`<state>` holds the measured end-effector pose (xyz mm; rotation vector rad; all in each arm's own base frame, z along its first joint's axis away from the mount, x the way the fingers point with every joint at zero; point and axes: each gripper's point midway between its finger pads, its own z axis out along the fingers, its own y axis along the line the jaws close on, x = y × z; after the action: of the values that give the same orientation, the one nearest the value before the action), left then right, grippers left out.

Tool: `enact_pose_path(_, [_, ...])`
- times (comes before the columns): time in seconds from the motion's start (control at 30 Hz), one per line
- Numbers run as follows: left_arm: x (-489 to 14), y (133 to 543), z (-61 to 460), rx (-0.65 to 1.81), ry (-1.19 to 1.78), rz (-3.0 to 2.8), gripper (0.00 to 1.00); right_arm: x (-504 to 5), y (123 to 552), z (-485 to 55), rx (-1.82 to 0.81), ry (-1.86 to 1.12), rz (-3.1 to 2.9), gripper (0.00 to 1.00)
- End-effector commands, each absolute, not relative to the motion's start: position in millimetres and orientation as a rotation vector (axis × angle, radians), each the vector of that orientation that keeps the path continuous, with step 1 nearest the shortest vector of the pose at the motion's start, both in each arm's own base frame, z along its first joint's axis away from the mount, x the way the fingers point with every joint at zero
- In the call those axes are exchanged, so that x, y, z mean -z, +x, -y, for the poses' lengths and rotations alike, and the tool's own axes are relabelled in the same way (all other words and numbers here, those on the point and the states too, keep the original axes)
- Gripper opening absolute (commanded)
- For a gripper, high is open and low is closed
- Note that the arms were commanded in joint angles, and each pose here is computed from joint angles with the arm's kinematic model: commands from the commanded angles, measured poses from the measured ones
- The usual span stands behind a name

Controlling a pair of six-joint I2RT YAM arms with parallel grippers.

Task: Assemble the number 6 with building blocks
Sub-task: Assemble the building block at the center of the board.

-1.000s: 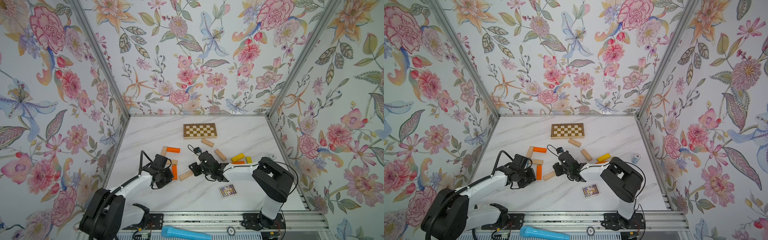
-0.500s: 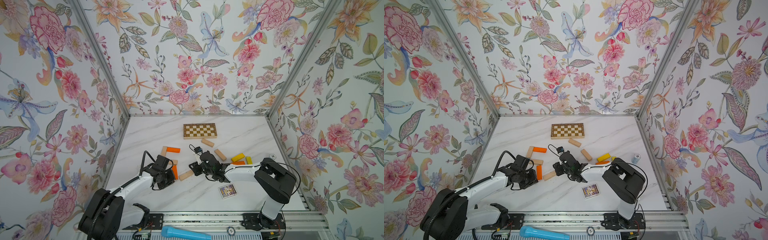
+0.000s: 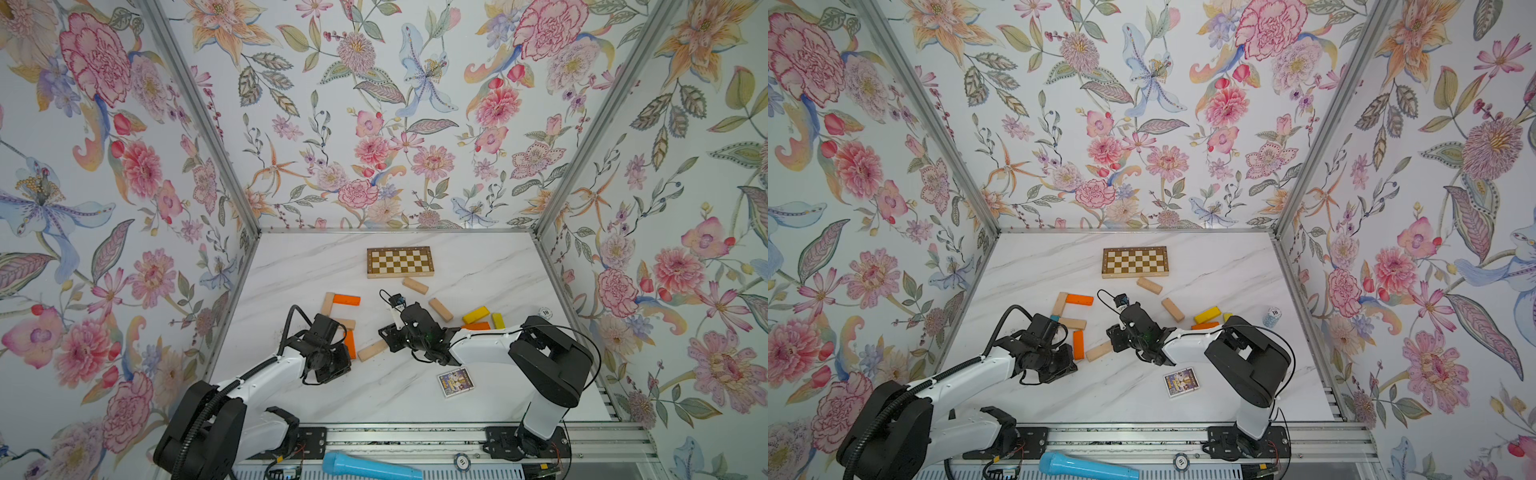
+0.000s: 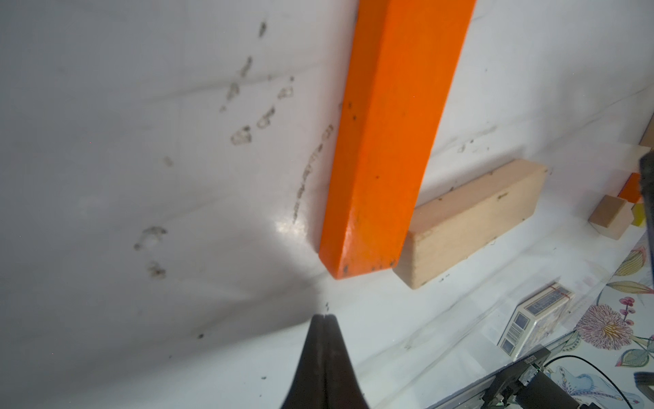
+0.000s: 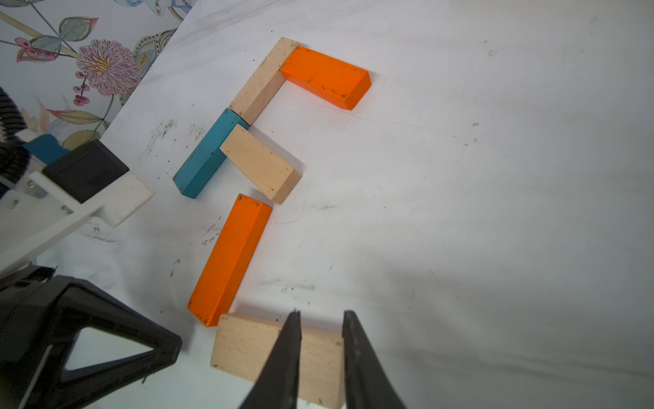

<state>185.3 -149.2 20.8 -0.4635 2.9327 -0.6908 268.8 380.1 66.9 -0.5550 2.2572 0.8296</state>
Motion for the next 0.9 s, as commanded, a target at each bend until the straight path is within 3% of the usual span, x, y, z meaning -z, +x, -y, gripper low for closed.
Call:
enact_pose_path(0.0, [-18.1,184.3,151.5,0.693,-0.366,-2.935,0.00,-77.3,272.0,-374.0,-0.824,-0.550,-2.210,0.23])
enact_pose_path(0.87, [-13.4,200.1,141.7,0.641,-0.524,-2.830,0.00,-78.0,266.1,-367.1,-0.831,-0.576,-2.169,0.23])
